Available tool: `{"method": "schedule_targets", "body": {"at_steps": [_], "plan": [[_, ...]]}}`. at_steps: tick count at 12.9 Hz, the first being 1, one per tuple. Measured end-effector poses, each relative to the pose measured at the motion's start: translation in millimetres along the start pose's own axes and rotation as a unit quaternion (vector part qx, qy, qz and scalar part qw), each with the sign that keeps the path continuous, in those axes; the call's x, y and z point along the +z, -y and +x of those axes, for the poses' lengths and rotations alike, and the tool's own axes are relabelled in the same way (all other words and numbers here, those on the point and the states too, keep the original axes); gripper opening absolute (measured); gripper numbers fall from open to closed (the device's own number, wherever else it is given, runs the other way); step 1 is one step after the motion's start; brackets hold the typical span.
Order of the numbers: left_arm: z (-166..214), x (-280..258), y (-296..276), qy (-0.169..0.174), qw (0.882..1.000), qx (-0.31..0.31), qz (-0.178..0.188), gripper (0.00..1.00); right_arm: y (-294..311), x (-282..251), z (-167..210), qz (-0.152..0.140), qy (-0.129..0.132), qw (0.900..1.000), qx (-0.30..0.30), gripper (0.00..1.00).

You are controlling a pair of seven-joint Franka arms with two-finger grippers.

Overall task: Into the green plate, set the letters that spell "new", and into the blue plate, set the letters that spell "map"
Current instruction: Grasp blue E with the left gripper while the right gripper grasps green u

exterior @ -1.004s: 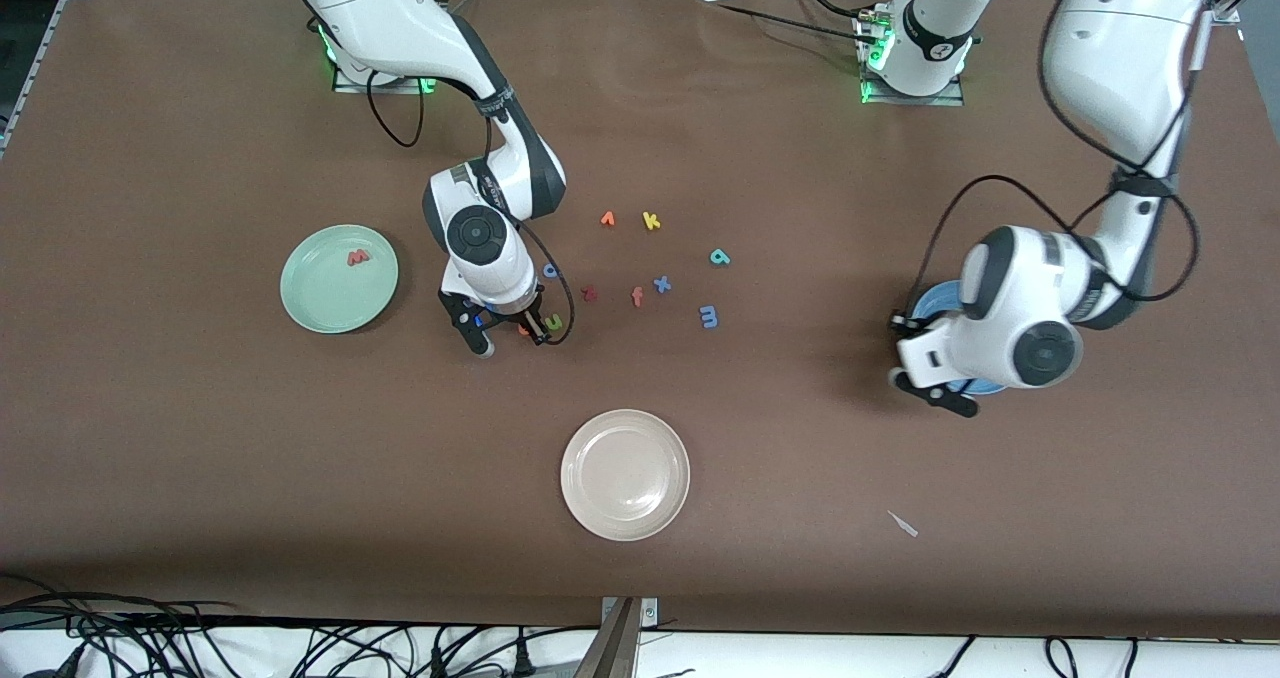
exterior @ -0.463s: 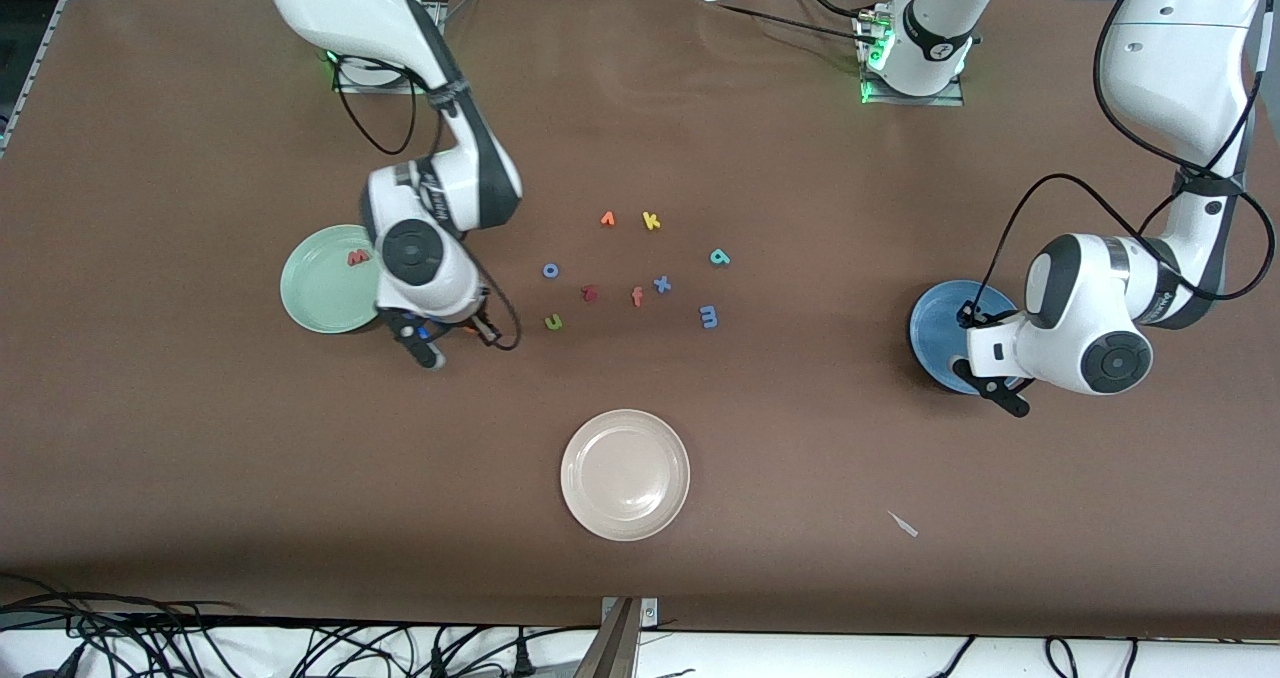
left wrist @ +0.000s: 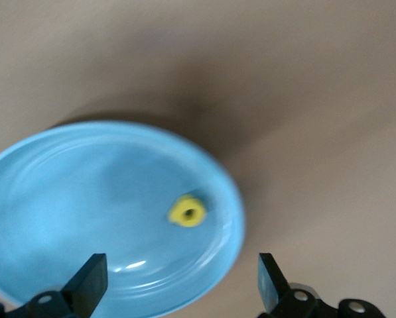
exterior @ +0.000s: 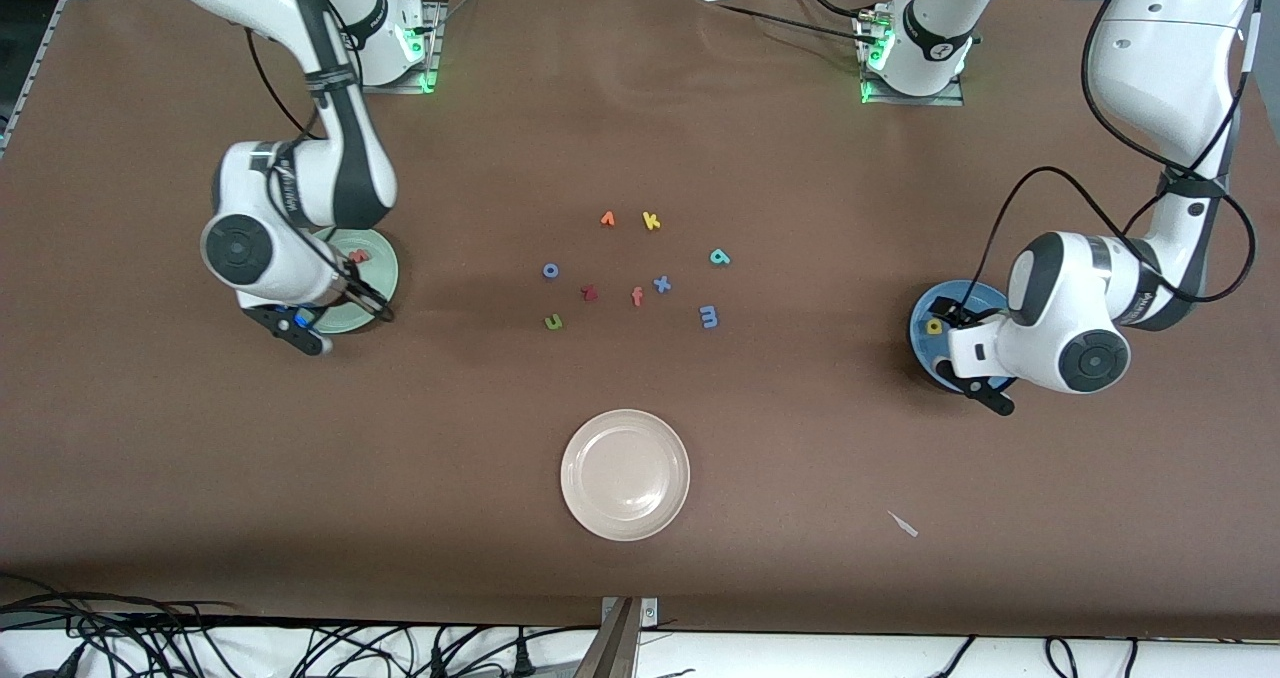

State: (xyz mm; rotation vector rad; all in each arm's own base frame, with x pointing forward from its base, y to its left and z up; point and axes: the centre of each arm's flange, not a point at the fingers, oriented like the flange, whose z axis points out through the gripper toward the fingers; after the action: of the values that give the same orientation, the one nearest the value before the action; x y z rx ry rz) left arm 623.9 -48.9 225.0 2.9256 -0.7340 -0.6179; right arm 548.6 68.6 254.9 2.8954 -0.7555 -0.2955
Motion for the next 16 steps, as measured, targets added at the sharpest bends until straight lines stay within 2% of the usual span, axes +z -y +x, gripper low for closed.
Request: {"method": "schedule_targets", "body": {"at_steps": [3,5,6,9,11,13,16], "plan": [[18.9,-2.6,-54.0,-0.022,0.998,-0.058,-0.008,1.0,-62.6,46.1,8.6,0.011,-0.01,1.0,-0.027,0.27],[26.7,0.9,-95.3,-0.045,0.994,-0.103,-0.013,1.0,-74.9,56.0,10.2,0.016,-0.005,1.0,-0.025,0.42],[31.0,3.7,-117.3,-0.059,0.99,-0.13,-0.017,1.0,-74.5,55.6,10.4,0.018,-0.005,1.0,-0.025,0.53],[45.2,12.0,-183.7,-0.096,0.972,-0.212,-0.029,1.0,-60.7,39.8,10.3,0.024,0.004,0.999,-0.035,0.85],[54.1,14.0,-226.9,-0.115,0.958,-0.261,-0.035,1.0,-24.4,5.0,8.4,0.047,0.02,0.998,-0.045,1.0],[62.4,21.4,-267.0,-0.135,0.941,-0.308,-0.048,1.0,26.8,-29.0,-3.6,0.074,0.021,0.997,-0.03,1.0],[71.2,44.2,-310.6,-0.153,0.923,-0.349,-0.052,1.0,103.1,-34.6,-40.7,0.079,0.013,0.997,0.011,1.0]]}}
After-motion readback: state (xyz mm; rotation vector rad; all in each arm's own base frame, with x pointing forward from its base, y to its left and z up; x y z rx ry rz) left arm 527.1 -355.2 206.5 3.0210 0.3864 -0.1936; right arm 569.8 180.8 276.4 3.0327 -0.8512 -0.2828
